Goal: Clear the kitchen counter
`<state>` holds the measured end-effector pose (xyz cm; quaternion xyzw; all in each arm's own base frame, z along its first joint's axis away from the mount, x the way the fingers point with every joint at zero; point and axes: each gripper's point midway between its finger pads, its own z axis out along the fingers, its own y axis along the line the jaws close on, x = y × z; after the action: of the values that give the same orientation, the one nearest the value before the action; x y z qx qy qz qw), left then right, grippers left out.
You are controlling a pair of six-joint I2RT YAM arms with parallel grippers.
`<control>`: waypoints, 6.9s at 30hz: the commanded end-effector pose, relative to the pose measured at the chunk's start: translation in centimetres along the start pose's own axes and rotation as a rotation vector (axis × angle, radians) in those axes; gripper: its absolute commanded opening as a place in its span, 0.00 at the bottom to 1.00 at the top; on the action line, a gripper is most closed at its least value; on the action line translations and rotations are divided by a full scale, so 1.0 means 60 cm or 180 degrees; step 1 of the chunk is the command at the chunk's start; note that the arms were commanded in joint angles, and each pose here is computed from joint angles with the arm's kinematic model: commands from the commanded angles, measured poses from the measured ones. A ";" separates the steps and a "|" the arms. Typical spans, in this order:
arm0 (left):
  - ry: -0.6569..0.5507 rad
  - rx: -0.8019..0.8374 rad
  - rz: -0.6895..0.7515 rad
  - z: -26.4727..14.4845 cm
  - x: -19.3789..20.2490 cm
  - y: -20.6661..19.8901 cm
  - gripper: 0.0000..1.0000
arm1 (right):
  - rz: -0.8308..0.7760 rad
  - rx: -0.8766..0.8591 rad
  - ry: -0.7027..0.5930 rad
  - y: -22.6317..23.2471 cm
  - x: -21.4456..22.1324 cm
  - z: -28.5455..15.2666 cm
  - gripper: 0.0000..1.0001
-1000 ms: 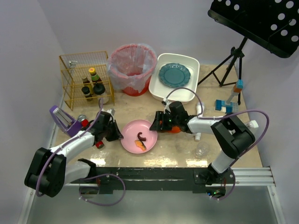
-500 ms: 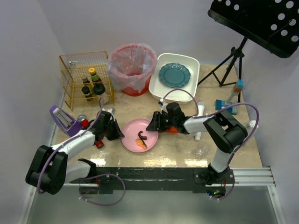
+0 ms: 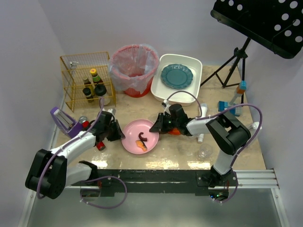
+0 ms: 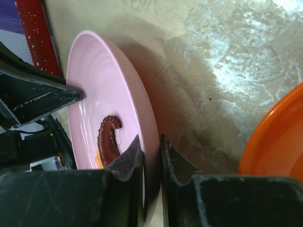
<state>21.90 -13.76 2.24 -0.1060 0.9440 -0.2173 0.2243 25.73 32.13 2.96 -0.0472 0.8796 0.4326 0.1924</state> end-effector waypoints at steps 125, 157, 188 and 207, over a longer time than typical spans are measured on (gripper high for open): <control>-0.1379 -0.0117 0.0006 -0.179 -0.186 -0.071 0.60 | -0.0206 0.1034 -0.4722 0.289 -0.683 -0.435 0.00; -0.1233 -0.0073 0.0075 -0.166 -0.165 -0.067 0.60 | 0.1698 0.2471 -0.3996 -0.162 -0.641 -0.265 0.00; -0.1117 -0.0014 0.0092 -0.150 -0.160 -0.073 0.59 | 0.1619 0.2835 -0.3771 -0.252 -0.610 -0.213 0.50; -0.1065 0.0017 0.0083 -0.134 -0.151 -0.069 0.59 | 0.1184 0.3064 -0.3180 -0.281 -0.587 -0.169 0.67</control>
<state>26.13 -11.56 13.66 -0.1317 0.9009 -0.1852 0.3698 58.45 10.79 8.01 0.4070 0.7752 -0.0055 0.4832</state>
